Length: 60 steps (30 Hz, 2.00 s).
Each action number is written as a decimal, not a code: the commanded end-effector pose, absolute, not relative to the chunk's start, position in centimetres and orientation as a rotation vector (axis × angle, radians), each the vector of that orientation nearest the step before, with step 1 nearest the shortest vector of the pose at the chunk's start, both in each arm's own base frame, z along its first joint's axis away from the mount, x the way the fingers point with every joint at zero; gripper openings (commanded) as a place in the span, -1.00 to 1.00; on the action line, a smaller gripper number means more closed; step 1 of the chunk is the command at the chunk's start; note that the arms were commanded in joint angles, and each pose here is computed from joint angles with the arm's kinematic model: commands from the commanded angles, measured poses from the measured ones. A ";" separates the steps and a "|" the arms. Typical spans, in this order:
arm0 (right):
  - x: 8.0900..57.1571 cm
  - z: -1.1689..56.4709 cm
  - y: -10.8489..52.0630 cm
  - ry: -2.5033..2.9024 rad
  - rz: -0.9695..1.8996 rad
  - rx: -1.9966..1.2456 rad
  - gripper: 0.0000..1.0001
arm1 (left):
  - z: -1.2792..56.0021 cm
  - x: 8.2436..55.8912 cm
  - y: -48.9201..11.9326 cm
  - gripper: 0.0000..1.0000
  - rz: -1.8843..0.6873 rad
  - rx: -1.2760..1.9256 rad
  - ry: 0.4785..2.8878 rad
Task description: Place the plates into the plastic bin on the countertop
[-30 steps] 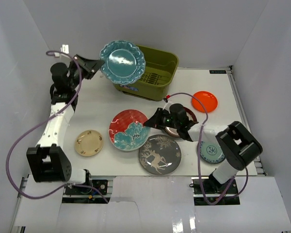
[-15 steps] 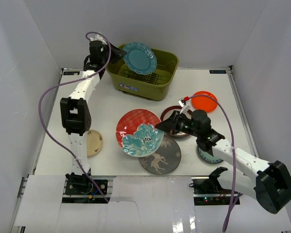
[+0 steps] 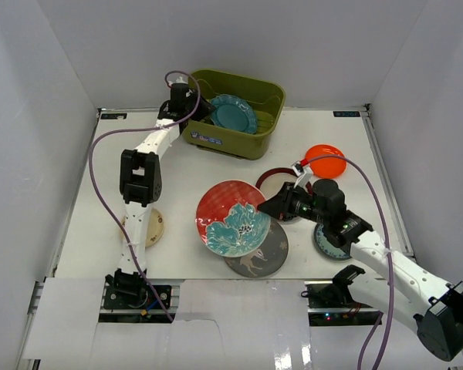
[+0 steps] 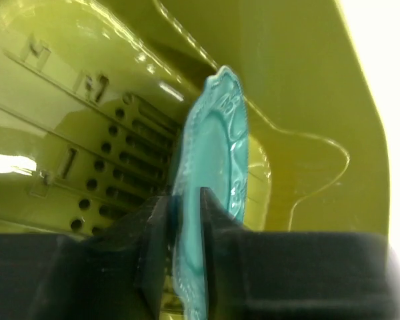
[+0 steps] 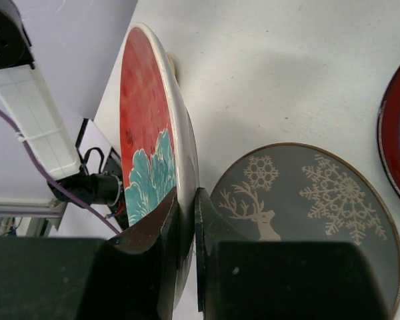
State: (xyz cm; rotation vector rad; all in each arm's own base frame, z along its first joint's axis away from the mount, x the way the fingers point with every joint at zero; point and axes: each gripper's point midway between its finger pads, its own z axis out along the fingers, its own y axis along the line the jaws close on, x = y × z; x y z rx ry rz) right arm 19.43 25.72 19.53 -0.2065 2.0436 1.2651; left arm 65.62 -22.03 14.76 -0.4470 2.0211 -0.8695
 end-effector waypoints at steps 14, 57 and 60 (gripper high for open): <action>32.2 37.9 21.4 1.582 1.050 -0.047 -0.85 | 35.4 57.1 -22.8 0.96 -0.904 -0.177 1.704; 61.3 26.1 29.9 1.749 0.711 0.095 0.81 | 3.1 19.0 -25.1 0.81 -0.989 0.041 2.763; 60.7 27.6 29.1 1.734 0.581 0.034 0.84 | 2.1 18.3 -25.4 0.73 -1.005 0.066 2.775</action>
